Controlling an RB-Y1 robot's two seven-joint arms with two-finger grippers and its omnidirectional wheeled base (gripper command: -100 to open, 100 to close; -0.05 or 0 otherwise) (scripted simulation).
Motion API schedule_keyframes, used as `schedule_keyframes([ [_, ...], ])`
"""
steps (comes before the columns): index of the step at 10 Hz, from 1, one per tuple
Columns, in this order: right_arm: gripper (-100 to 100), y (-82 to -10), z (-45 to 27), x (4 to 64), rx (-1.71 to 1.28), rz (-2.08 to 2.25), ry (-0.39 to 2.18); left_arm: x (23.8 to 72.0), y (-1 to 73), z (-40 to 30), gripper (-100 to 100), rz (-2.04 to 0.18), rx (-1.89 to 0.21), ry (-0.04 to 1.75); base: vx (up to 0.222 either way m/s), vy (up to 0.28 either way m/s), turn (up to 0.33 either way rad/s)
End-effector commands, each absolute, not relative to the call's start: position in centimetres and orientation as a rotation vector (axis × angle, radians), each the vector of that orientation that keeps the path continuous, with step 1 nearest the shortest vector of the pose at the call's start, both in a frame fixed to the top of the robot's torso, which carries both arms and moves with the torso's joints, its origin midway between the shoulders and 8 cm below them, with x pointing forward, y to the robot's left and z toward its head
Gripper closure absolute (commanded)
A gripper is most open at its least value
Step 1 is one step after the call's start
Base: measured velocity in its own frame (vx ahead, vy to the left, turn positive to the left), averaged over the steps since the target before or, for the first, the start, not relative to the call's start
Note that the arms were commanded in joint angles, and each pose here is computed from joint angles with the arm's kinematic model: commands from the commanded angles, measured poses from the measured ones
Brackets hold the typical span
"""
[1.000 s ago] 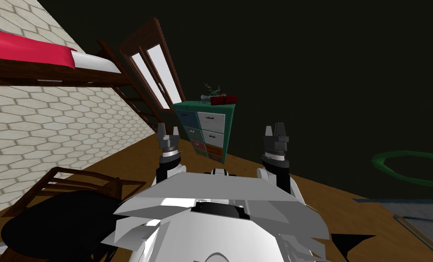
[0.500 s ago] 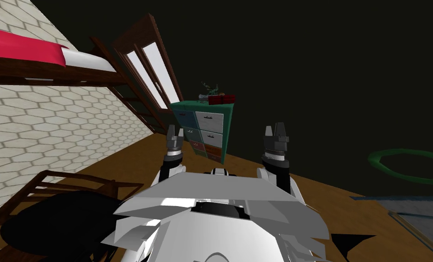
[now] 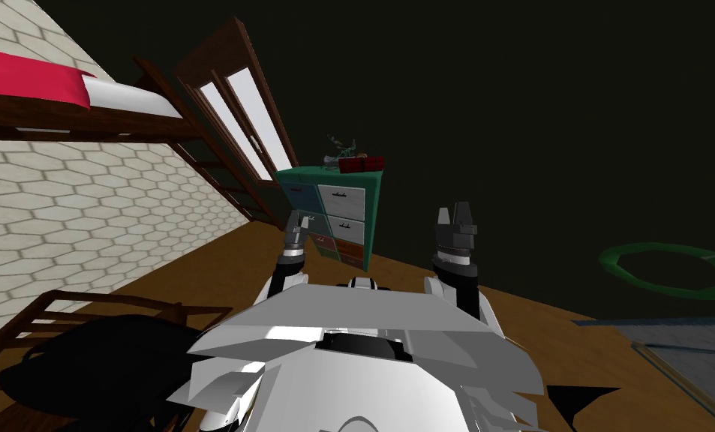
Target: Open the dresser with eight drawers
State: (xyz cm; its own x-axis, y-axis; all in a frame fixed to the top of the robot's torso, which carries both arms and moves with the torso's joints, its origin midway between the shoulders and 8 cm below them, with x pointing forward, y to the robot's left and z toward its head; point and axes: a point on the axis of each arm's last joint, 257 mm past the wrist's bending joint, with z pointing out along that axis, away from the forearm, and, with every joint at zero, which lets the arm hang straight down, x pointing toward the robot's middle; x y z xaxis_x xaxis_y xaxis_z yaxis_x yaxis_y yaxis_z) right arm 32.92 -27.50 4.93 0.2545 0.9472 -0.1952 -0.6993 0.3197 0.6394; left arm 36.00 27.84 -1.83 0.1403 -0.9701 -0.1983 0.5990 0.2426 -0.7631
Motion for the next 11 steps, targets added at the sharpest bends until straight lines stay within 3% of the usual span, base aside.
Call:
schedule_keyframes([
  [1,0,-27.5,4.9,32.9,0.476,1.177,0.617,37.1,27.7,-4.1,-100,-1.221,-0.622,0.812,0.017,-0.024,-0.036],
  [11,0,-27.5,4.9,32.9,0.476,1.177,0.617,40.5,27.1,-12.6,-100,-1.176,-0.745,0.954,0.021,-0.024,-0.033],
])
